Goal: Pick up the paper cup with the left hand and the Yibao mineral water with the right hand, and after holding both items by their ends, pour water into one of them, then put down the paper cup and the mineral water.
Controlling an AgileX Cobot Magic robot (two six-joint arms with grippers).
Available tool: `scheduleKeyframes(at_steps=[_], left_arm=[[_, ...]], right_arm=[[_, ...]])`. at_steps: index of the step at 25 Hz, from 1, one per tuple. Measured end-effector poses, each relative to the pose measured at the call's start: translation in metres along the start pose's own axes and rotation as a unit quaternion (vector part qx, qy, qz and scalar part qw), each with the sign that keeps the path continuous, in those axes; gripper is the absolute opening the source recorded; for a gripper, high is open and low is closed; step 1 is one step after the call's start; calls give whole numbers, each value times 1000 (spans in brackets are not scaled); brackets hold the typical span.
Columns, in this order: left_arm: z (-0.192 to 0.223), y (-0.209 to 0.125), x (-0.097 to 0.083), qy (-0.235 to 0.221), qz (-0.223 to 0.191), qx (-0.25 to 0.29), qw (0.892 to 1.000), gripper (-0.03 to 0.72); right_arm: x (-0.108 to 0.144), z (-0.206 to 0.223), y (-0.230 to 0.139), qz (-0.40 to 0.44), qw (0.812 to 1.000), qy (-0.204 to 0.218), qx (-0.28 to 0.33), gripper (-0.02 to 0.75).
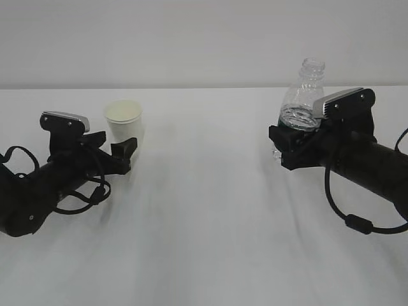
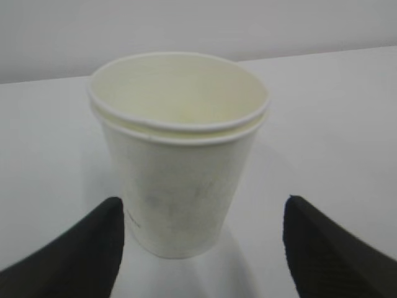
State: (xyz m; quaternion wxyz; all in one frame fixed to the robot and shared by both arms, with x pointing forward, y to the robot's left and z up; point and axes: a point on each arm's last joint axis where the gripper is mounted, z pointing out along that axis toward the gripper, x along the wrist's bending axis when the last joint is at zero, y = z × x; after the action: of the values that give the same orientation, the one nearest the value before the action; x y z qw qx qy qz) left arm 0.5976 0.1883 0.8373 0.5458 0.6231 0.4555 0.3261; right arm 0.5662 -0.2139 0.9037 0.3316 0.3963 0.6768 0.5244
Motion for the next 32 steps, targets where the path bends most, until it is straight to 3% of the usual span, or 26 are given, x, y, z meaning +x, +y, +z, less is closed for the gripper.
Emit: scheduleKeyframes(at_steps=[20,32], left_arm=[[30,-5,6,6,3,10,1000,579],[42,-1,20,16,7,15,1000,579]], right_arm=[[1,0,0,1,1000,5,1,487],[1,0,0,2,1000,6,1,487]])
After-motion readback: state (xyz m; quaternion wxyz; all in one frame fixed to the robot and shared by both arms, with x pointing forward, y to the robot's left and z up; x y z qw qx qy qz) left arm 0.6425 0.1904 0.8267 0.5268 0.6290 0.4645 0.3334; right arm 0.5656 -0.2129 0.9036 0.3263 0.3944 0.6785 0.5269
